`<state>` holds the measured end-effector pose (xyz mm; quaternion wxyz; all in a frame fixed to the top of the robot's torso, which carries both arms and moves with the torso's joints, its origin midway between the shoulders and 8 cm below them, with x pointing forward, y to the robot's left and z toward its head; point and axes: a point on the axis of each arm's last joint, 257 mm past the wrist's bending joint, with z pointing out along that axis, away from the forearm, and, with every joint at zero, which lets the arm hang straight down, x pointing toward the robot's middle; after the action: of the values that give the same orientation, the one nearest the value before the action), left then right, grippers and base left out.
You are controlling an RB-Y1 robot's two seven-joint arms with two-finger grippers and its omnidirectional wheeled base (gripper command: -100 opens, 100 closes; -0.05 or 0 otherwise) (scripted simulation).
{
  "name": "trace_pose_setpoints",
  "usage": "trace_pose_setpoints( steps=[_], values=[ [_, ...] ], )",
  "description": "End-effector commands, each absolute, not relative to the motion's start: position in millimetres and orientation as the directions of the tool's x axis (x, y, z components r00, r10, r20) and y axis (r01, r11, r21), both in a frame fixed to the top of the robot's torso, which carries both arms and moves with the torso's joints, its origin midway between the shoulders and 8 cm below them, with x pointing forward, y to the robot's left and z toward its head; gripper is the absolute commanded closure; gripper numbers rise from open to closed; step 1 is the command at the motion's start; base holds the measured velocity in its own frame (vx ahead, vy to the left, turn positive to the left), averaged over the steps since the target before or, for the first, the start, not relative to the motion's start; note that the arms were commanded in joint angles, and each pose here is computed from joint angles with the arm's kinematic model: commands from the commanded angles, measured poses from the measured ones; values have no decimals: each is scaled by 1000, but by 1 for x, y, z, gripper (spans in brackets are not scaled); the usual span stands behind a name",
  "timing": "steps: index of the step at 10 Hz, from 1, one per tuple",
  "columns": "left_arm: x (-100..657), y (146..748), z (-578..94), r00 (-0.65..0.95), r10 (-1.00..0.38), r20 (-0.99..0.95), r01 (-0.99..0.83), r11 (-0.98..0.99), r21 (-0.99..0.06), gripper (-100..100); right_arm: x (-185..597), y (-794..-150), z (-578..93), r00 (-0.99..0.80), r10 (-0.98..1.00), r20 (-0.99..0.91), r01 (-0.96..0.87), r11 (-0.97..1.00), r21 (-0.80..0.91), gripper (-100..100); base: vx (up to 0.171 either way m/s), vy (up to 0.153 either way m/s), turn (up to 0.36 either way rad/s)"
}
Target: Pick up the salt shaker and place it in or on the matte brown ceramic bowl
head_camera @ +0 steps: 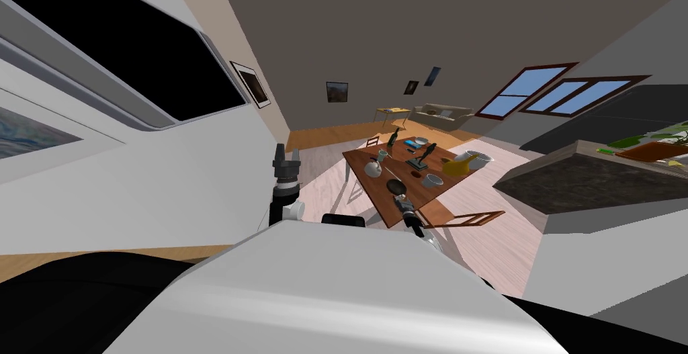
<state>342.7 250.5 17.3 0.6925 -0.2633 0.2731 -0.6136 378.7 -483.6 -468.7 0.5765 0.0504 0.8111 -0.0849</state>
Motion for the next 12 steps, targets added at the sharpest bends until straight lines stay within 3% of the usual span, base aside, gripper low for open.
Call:
trace_pose_setpoints(
  steps=[1, 2, 3, 7, 8, 9, 12],
  values=[
    [343, 251, 17, 98, -994, -55, 706, 108, -700, 0, 390, -472, -469, -331, -17, -943, 176, 981, -79, -100, 10, -55, -25],
    [343, 251, 17, 98, -994, -55, 706, 108, -700, 0, 386, -478, -468, -330, -16, -944, 177, 981, -78, -100, 5, -26, 1],
    [343, 251, 17, 98, -994, -55, 706, 108, -700, 0, 387, -478, -469, -331, -17, -944, 177, 981, -80, 100, 1, -5, 1],
    [343, 251, 17, 98, -994, -55, 706, 108, -700, 0, 387, -478, -469, -330, -16, -944, 177, 981, -79, 100, 0, 0, 0],
    [343, 251, 17, 98, -994, -55, 706, 108, -700, 0, 387, -478, -469, -330, -16, -944, 177, 981, -79, 0, 0, 0, 0],
    [343, 251, 17, 98, -994, -55, 706, 108, -700, 0, 375, -488, -467, -331, -15, -943, 183, 980, -79, 100, 2, 57, 46],
    [343, 250, 17, 98, -994, -55, 706, 108, -700, 0, 369, -493, -466, -331, -17, -944, 183, 980, -82, 100, -2, 62, 6]
  ],
)
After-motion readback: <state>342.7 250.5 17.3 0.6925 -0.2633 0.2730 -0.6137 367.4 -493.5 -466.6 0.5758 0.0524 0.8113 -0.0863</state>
